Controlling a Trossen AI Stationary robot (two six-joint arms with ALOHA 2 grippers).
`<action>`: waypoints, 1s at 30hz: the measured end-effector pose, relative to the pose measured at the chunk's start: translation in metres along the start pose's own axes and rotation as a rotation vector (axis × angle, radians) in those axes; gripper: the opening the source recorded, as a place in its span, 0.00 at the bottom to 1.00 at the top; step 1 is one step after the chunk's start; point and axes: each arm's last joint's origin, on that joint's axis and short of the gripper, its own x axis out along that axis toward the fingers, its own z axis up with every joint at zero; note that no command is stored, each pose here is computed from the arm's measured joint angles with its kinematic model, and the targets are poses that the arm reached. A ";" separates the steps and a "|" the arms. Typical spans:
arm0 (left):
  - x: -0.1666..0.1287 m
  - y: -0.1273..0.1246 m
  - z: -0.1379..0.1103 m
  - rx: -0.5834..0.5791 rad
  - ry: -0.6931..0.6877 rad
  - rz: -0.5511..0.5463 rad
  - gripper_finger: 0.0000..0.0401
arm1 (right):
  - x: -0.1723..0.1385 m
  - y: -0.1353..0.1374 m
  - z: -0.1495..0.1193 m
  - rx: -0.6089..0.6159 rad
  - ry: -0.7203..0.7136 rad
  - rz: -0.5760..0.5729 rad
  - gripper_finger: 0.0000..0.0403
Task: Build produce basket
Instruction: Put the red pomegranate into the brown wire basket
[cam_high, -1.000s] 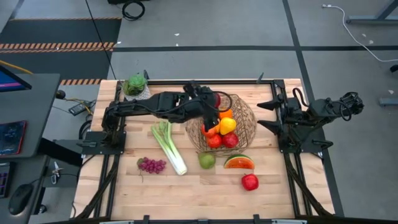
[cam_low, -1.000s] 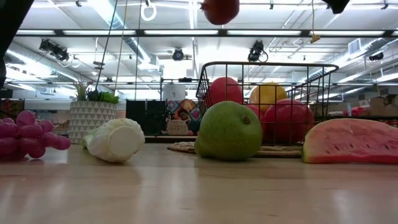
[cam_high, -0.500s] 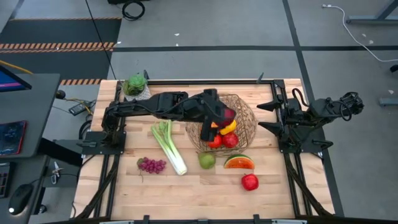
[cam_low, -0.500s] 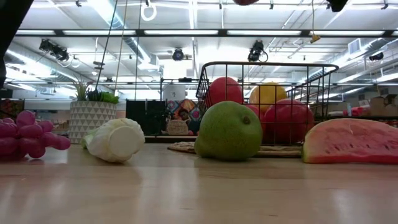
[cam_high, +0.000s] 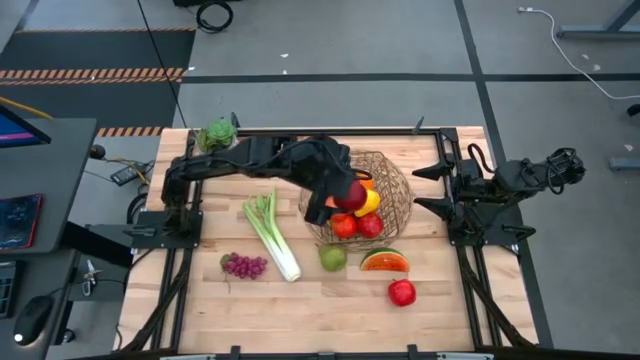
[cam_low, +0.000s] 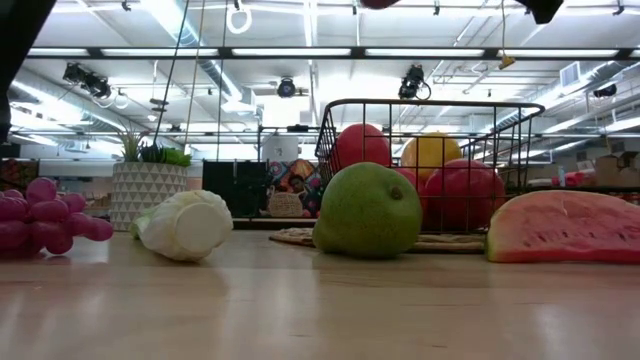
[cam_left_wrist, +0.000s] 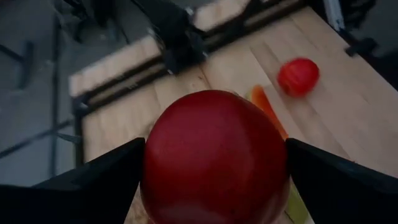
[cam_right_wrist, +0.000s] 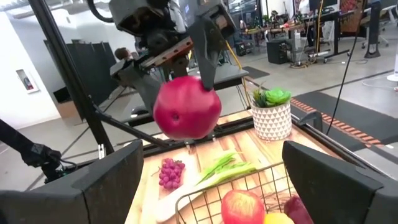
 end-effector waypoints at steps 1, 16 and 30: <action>0.000 0.000 -0.003 -0.003 0.015 -0.022 0.95 | 0.000 0.000 0.000 0.007 0.004 -0.001 0.96; -0.006 -0.011 -0.022 -0.049 0.233 -0.111 0.95 | 0.000 -0.002 -0.007 0.041 0.060 -0.018 0.96; -0.107 -0.012 -0.017 -0.087 0.092 0.006 0.95 | 0.003 -0.003 -0.011 0.050 0.049 -0.074 0.96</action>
